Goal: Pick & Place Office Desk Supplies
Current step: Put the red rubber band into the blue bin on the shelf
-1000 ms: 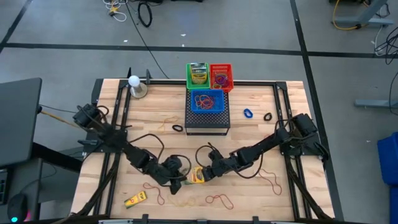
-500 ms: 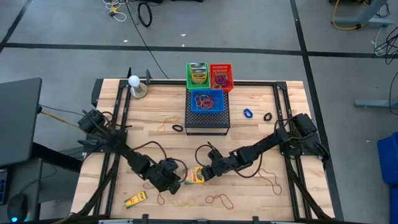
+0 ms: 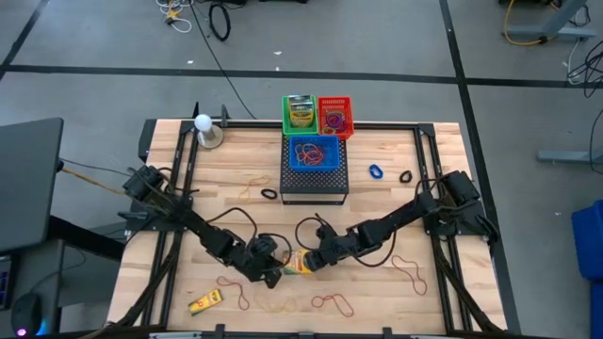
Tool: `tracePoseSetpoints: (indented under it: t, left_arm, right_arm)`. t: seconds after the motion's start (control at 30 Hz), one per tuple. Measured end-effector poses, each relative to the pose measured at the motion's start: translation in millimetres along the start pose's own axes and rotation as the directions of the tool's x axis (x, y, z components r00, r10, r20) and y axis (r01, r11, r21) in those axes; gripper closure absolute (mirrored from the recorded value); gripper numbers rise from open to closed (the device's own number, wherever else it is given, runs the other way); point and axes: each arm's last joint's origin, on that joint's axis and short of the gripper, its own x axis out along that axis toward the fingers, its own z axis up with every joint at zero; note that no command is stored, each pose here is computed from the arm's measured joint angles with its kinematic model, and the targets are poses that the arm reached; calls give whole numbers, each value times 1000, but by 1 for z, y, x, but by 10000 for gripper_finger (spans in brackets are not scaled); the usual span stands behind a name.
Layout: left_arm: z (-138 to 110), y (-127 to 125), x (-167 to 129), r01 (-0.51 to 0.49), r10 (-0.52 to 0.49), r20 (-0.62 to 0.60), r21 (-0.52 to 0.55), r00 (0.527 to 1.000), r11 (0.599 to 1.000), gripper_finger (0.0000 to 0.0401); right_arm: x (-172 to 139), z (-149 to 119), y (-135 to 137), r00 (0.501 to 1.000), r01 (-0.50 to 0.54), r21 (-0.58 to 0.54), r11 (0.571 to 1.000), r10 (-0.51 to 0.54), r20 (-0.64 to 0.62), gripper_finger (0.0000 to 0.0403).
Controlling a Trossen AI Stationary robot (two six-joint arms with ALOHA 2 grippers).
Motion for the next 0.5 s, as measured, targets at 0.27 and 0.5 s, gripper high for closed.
tracePoseSetpoints:
  t: [0.27, 0.5]
  left_arm:
    - [0, 0, 0, 0, 0, 0, 10, 1000, 1000, 394]
    - [0, 0, 0, -5, 5, 10, 11, 1000, 1000, 394]
  right_arm:
    - [0, 3, 1, 1000, -15, -6, 1000, 15, 23, 310]
    - [0, 5, 2, 997, -14, -114, 993, 22, 74, 360]
